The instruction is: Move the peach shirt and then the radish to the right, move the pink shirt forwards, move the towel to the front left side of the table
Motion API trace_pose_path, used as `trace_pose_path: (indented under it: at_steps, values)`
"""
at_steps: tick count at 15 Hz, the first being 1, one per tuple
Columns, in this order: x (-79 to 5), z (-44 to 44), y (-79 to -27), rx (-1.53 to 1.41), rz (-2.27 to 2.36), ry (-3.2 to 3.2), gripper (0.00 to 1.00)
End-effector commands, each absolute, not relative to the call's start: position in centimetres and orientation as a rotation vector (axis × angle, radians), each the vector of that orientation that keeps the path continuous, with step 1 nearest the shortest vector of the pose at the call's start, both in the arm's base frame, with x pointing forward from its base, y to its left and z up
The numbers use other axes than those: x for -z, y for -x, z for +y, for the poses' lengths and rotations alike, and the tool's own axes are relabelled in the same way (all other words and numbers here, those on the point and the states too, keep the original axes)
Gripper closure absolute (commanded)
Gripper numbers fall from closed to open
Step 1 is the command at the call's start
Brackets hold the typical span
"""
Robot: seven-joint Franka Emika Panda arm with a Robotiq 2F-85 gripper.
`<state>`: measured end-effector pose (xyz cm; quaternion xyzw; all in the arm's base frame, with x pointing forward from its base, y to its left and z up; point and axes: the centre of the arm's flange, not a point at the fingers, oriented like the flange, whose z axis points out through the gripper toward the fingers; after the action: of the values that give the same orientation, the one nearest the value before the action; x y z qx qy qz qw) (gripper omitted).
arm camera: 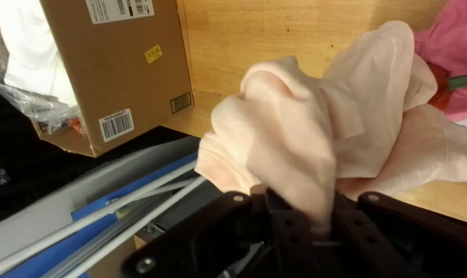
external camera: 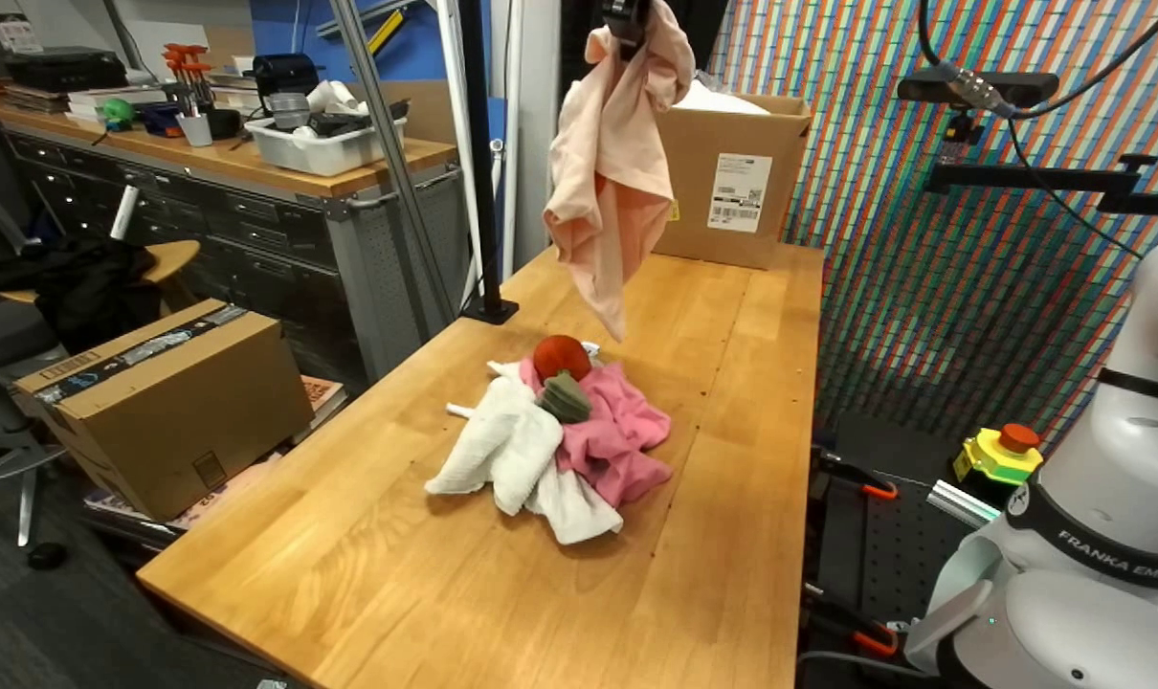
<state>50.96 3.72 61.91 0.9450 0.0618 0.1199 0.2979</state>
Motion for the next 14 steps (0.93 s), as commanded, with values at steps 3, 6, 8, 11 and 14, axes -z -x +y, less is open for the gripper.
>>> trace_pose_path:
  at_steps: [3, 6, 8, 11, 14]
  values:
    - [-64.3, -5.1, -48.5, -0.322, -0.183, -2.501, 0.96]
    - [-64.5, -11.2, -47.0, -0.287, -0.411, -2.495, 0.96]
    - [-64.1, -14.9, -46.2, -0.259, -0.562, -2.472, 0.96]
    - [-62.9, -19.4, -44.9, -0.216, -0.772, -2.414, 0.97]
    - [-62.0, -22.3, -44.1, -0.216, -0.931, -2.368, 0.97]
